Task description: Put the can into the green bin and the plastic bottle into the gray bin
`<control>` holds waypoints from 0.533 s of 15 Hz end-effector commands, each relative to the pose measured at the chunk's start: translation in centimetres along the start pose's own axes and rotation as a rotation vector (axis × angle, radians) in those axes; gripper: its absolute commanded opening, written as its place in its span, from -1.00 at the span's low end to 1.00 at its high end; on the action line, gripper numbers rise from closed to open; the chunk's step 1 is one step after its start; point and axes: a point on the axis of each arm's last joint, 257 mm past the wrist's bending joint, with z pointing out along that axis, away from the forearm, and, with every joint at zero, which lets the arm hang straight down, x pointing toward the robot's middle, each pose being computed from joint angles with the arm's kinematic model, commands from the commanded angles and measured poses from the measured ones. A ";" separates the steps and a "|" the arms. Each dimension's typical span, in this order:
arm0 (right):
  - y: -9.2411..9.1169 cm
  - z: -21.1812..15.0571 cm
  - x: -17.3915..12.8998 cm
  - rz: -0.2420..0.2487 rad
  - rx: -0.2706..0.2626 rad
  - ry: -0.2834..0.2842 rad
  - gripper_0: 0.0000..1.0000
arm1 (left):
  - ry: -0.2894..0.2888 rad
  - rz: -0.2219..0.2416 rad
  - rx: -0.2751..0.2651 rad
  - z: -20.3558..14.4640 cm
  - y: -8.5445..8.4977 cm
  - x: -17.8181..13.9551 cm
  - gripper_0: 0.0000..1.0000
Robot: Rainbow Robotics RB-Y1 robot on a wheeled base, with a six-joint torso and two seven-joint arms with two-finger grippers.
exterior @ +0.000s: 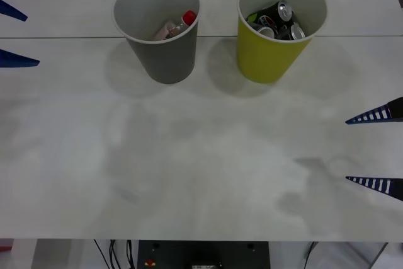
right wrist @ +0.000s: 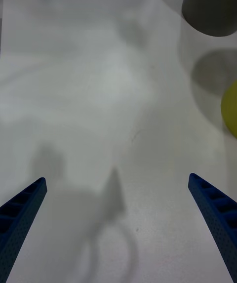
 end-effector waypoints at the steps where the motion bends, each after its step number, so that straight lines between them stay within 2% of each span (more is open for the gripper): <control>1: 0.0 0.0 0.0 0.000 0.000 0.000 1.00 | -0.006 0.067 0.010 -0.4 -2.0 1.9 1.00; 3: 0.0 0.0 0.0 0.000 0.000 0.000 1.00 | -0.005 0.113 0.019 -0.5 -3.4 3.0 1.00; 6: 0.0 0.0 0.0 0.000 0.000 0.000 1.00 | -0.039 0.115 0.023 -0.3 -5.8 3.8 1.00; 8: 0.0 0.0 0.0 0.000 0.000 0.000 1.00 | -0.042 0.121 0.028 0.1 -7.5 4.7 1.00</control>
